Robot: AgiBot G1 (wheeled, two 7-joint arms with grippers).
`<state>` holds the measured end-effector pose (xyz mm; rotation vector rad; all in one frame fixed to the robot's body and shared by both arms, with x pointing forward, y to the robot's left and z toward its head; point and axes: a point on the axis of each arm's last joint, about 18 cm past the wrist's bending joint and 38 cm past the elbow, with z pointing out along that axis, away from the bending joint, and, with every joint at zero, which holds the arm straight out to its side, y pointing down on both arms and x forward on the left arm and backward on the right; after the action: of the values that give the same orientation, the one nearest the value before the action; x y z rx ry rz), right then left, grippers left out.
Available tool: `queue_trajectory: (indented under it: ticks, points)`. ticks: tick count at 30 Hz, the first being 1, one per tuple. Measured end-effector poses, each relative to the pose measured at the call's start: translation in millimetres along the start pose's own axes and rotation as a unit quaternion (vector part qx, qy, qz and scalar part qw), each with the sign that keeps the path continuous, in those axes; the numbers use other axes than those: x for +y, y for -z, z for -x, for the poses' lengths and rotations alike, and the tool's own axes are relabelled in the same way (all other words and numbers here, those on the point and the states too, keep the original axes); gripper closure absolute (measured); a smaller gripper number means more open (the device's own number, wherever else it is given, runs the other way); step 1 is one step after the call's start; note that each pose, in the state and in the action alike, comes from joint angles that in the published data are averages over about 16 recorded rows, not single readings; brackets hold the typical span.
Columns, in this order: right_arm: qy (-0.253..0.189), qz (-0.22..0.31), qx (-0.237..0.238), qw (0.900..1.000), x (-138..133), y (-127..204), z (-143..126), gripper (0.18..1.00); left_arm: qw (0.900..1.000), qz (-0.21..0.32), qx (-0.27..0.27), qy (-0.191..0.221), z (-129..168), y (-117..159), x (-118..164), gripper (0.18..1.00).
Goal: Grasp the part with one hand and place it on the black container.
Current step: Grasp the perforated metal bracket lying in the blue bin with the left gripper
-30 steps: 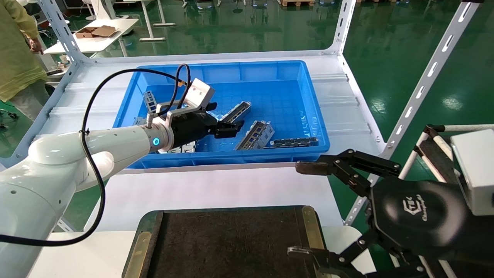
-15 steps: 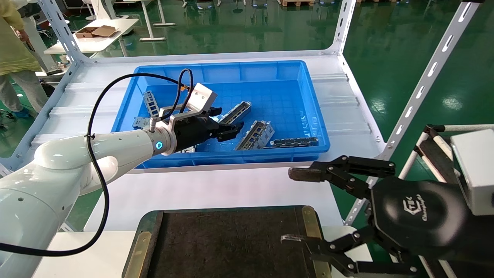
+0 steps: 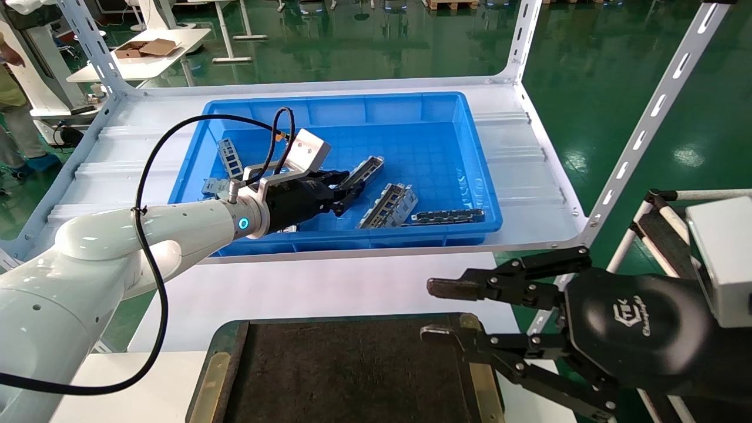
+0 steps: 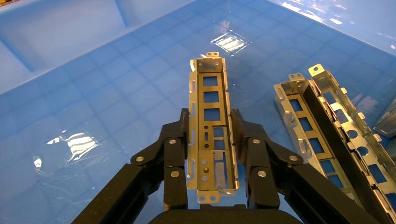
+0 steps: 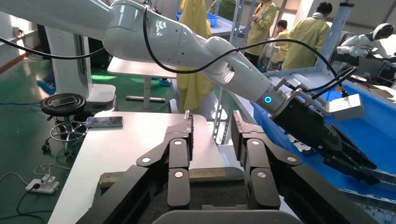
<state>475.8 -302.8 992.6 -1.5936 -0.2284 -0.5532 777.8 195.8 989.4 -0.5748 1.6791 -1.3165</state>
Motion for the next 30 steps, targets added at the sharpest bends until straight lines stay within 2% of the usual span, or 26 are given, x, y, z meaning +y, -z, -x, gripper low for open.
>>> queue_trajectory:
  ticks: [3, 9, 12, 22, 30]
  points:
    - [0.000, 0.000, 0.000, 1.000, 0, 0, 0, 0.750, 1.0000, -0.002, 0.001, 0.001, 0, 0, -2, 0.743]
    - [0.000, 0.000, 0.000, 1.000, 0, 0, 0, 0.862, 0.9998, -0.016, 0.008, 0.001, 0, 2, -11, 0.813]
    - [0.000, 0.000, 0.000, 1.000, 0, 0, 0, 0.911, 0.9995, -0.028, 0.018, 0.000, 0, 4, -19, 0.820]
    - [0.000, 0.000, 0.000, 1.000, 0, 0, 0, 0.978, 0.9935, -0.082, 0.079, -0.011, 2, 30, -47, 0.829]
    - [0.000, 0.000, 0.000, 1.000, 0, 0, 0, 0.988, 0.9829, -0.115, 0.143, -0.018, 3, 65, -51, 0.829]
